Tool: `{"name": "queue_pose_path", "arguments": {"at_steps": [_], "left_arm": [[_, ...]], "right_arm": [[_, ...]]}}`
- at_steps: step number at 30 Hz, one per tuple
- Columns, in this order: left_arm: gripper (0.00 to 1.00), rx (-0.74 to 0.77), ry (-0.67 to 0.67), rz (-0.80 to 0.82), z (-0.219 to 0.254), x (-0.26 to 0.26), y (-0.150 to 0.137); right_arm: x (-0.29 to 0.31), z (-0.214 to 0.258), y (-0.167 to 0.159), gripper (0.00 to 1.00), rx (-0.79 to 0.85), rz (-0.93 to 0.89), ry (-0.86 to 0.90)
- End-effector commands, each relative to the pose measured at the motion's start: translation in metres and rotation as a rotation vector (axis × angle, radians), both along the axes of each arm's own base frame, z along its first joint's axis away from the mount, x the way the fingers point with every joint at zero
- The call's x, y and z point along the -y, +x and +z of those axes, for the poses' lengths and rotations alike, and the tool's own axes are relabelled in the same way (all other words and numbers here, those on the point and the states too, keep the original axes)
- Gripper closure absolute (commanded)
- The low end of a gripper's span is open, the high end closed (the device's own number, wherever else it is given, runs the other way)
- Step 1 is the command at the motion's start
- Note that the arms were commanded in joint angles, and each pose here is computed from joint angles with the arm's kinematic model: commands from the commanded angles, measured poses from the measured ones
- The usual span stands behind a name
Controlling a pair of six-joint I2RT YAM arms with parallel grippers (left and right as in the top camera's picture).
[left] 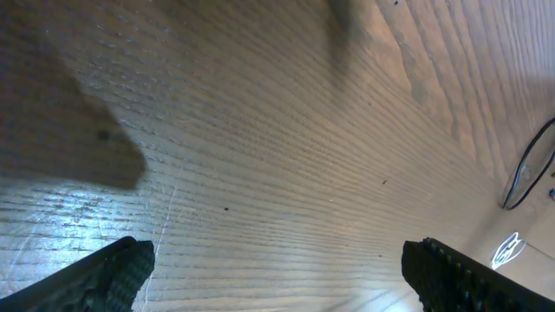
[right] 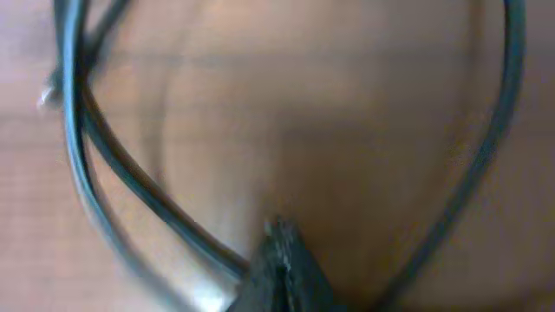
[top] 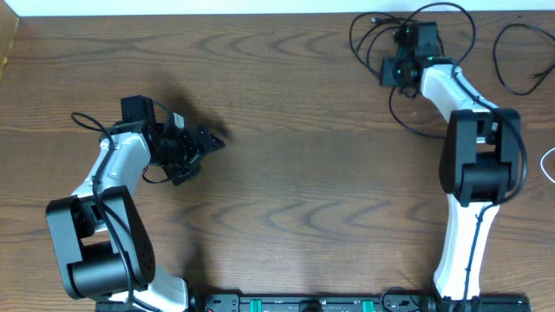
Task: Untangle cables
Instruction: 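Pull the right gripper down-right off the table edge, releasing the cables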
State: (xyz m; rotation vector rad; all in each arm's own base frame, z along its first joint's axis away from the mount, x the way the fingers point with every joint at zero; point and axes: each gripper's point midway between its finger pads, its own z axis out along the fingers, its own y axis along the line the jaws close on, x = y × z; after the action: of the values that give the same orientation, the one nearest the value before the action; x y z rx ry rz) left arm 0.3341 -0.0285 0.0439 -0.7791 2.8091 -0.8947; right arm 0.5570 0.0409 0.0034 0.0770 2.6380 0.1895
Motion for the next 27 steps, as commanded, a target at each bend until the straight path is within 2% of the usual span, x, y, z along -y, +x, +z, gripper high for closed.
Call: {"name": "queue_pose_path", "arguments": {"at_steps": [1,5,8,10,12,13,15,16,19,20,22,27], "left_arm": [[0.02,-0.002,0.009,0.007,-0.001,-0.003,0.001],[0.02,-0.002,0.009,0.007,-0.001,-0.003,0.001],[0.02,-0.002,0.009,0.007,-0.001,-0.003,0.001],[0.02,-0.002,0.009,0.007,-0.001,-0.003,0.001],[0.02,-0.002,0.009,0.007,-0.001,-0.003,0.001],[0.02,-0.002,0.009,0.007,-0.001,-0.003,0.001],[0.02,-0.002,0.009,0.007,-0.001,-0.003,0.001],[0.02,-0.002,0.009,0.007,-0.001,-0.003,0.001],[0.02,-0.002,0.009,0.007,-0.001,-0.003,0.001],[0.02,-0.002,0.009,0.007,-0.001,-0.003,0.001],[0.02,-0.002,0.009,0.007,-0.001,-0.003,0.001],[0.02,-0.002,0.009,0.007,-0.001,-0.003,0.001]], "right_arm": [[0.000,-0.007,-0.043,0.99,-0.157,-0.011,-0.005],[0.001,0.031,-0.047,0.99,-0.119,0.050,-0.032],[0.012,0.066,-0.036,0.98,-0.026,0.042,-0.096],[0.040,0.126,-0.024,0.98,0.111,-0.050,-0.223],[0.064,0.177,-0.022,0.93,0.222,-0.140,-0.328],[0.075,0.209,-0.024,0.85,0.292,-0.179,-0.381],[0.083,0.260,-0.031,0.77,0.399,-0.173,-0.445],[0.085,0.293,-0.037,0.75,0.478,-0.168,-0.450],[0.064,0.344,-0.048,0.70,0.619,-0.095,-0.311],[0.055,0.357,-0.054,0.75,0.655,-0.051,-0.239],[0.046,0.367,-0.060,0.72,0.679,-0.005,-0.150],[0.042,0.349,-0.088,0.53,0.654,0.029,-0.118]]}}
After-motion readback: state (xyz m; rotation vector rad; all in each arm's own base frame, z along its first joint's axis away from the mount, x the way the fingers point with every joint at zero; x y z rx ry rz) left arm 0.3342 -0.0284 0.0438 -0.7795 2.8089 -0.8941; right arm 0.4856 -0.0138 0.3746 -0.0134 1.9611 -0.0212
